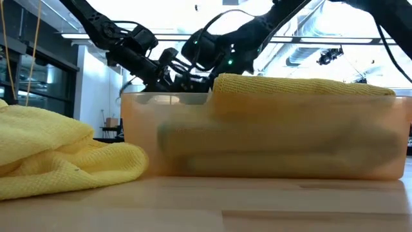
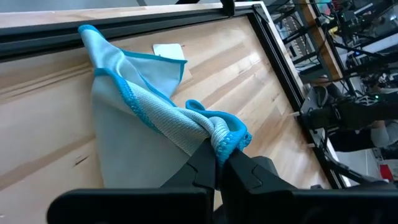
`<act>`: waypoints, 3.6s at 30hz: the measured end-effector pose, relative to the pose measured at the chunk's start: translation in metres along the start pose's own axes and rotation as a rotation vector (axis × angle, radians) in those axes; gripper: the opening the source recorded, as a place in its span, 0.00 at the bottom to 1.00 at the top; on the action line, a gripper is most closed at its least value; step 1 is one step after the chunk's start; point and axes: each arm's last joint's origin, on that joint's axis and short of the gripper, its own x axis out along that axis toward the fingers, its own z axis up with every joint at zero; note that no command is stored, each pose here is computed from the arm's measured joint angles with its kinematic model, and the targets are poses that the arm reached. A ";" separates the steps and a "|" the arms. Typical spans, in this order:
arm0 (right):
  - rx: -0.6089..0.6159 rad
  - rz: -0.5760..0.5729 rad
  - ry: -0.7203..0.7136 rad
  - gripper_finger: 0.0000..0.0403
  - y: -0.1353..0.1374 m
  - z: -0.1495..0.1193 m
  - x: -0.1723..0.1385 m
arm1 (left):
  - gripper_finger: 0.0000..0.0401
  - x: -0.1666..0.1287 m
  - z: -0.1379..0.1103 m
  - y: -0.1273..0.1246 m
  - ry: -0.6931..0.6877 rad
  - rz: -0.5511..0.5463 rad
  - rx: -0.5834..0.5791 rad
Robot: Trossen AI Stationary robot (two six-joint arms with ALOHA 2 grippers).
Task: Fold microfiber towels
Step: Fold the blue microfiber towel
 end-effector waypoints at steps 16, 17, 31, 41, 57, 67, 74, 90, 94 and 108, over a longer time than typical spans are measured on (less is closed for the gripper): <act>-0.094 -0.184 0.132 0.28 -0.011 -0.015 0.019 | 0.00 0.001 0.000 0.000 -0.020 0.030 -0.016; -0.096 -0.189 0.135 0.23 -0.012 -0.016 0.019 | 0.00 0.001 0.000 0.000 -0.020 0.030 -0.016; 0.263 -0.008 -0.009 0.01 -0.050 0.005 -0.073 | 0.00 -0.012 0.012 0.009 -0.069 0.039 -0.032; 0.493 0.214 -0.045 0.00 -0.091 -0.024 -0.175 | 0.00 -0.043 0.020 -0.006 -0.100 -0.091 0.018; 0.561 0.196 0.197 0.00 -0.105 -0.066 -0.194 | 0.00 -0.078 -0.017 -0.041 0.090 -0.092 0.125; 0.479 0.398 0.417 0.00 -0.077 -0.084 -0.138 | 0.00 -0.052 -0.072 -0.071 0.270 -0.003 0.303; 0.631 0.439 0.445 0.00 -0.057 -0.132 -0.109 | 0.00 -0.004 -0.082 -0.055 0.270 0.157 0.257; 0.626 0.477 0.289 0.08 -0.075 -0.159 -0.105 | 0.00 0.072 -0.098 -0.005 0.310 0.264 -0.095; 0.658 0.456 0.280 0.24 -0.090 -0.159 -0.112 | 0.00 0.070 -0.091 0.002 0.295 0.273 -0.120; 1.289 0.330 0.491 0.48 -0.106 -0.145 -0.131 | 0.00 0.067 -0.084 0.008 0.369 0.165 -0.048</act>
